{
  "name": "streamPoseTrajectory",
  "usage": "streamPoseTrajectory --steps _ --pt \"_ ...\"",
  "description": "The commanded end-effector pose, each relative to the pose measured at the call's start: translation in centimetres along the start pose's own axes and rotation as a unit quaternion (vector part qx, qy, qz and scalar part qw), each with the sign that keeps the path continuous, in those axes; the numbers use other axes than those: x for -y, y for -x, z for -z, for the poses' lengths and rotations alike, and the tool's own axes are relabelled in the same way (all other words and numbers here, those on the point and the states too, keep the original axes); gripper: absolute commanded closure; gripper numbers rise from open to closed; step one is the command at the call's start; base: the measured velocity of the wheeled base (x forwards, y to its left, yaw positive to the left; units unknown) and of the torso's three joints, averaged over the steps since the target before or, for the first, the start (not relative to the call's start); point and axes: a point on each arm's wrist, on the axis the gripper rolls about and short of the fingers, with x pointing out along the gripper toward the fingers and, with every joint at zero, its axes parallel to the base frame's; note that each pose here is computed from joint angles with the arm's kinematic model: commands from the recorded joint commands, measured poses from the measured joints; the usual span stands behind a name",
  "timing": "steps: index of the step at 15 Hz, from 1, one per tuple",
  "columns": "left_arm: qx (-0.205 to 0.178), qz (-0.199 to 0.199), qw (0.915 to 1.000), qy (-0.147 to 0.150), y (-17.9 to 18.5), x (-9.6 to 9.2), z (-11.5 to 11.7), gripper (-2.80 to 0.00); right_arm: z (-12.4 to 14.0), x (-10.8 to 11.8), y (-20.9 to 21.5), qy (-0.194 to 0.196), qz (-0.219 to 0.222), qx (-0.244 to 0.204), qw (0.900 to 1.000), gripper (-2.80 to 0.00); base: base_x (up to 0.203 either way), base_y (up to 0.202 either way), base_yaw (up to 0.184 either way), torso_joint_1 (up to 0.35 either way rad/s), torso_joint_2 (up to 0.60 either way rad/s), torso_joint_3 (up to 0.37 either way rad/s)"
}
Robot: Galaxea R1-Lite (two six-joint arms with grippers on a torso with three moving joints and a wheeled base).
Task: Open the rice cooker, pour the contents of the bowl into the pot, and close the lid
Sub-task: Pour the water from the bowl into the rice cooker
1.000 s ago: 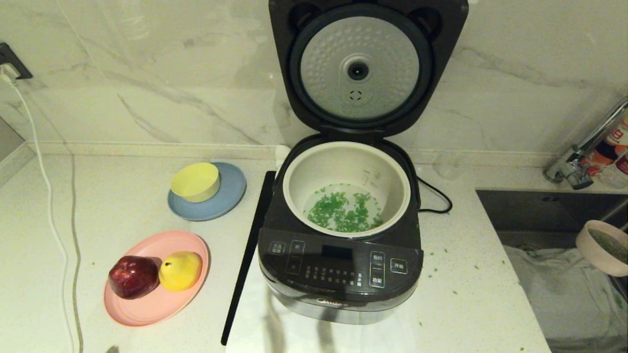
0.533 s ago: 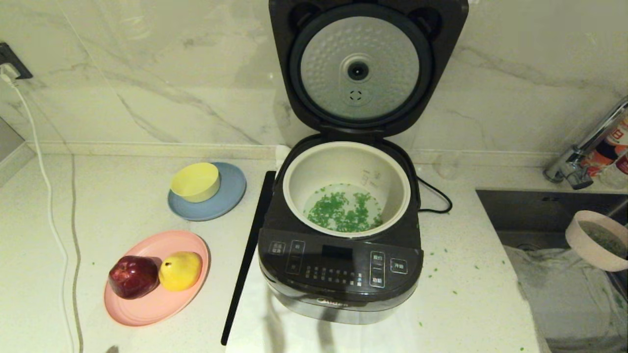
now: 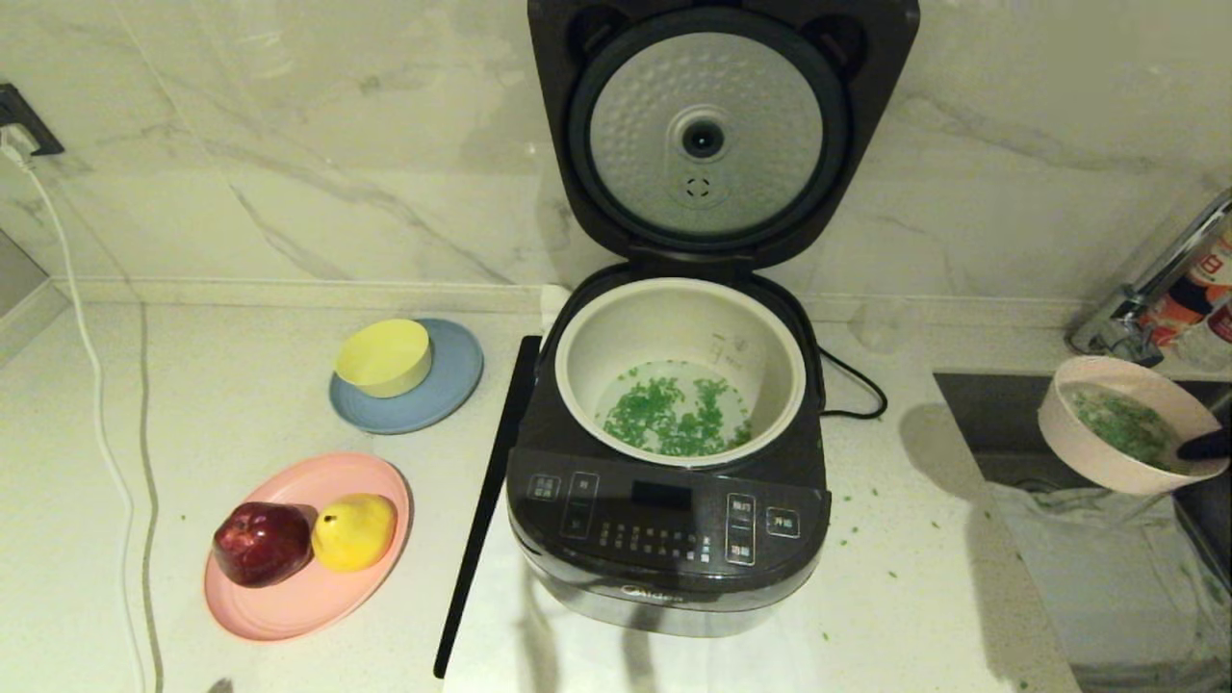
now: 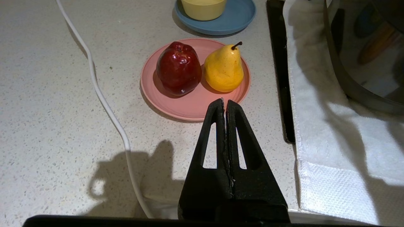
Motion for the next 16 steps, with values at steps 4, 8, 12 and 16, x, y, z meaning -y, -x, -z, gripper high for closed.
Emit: streamPoseTrajectory --steps 4,8,12,16 --pt "-0.005 -0.001 1.0 0.0 -0.1 0.0 0.2 0.0 3.7 -7.1 3.3 0.104 -0.064 -0.032 0.992 0.0 0.0 0.0 0.0 0.0 0.0 0.0" --pt "-0.005 0.0 1.0 0.001 -0.1 0.0 0.2 0.0 5.2 -10.2 3.5 0.154 -0.096 -0.055 0.982 0.0 0.0 0.0 0.0 0.0 0.0 0.0" --pt "-0.005 -0.001 1.0 0.0 -0.1 0.0 0.3 0.0 6.6 -13.4 2.6 0.211 -0.107 -0.066 0.969 0.0 0.0 0.0 0.0 0.0 0.0 0.0" --pt "-0.005 -0.001 1.0 0.001 -0.1 0.0 0.2 0.0 8.1 -17.3 1.9 0.244 -0.125 -0.065 0.96 0.0 0.0 0.0 0.0 0.0 0.0 0.0"
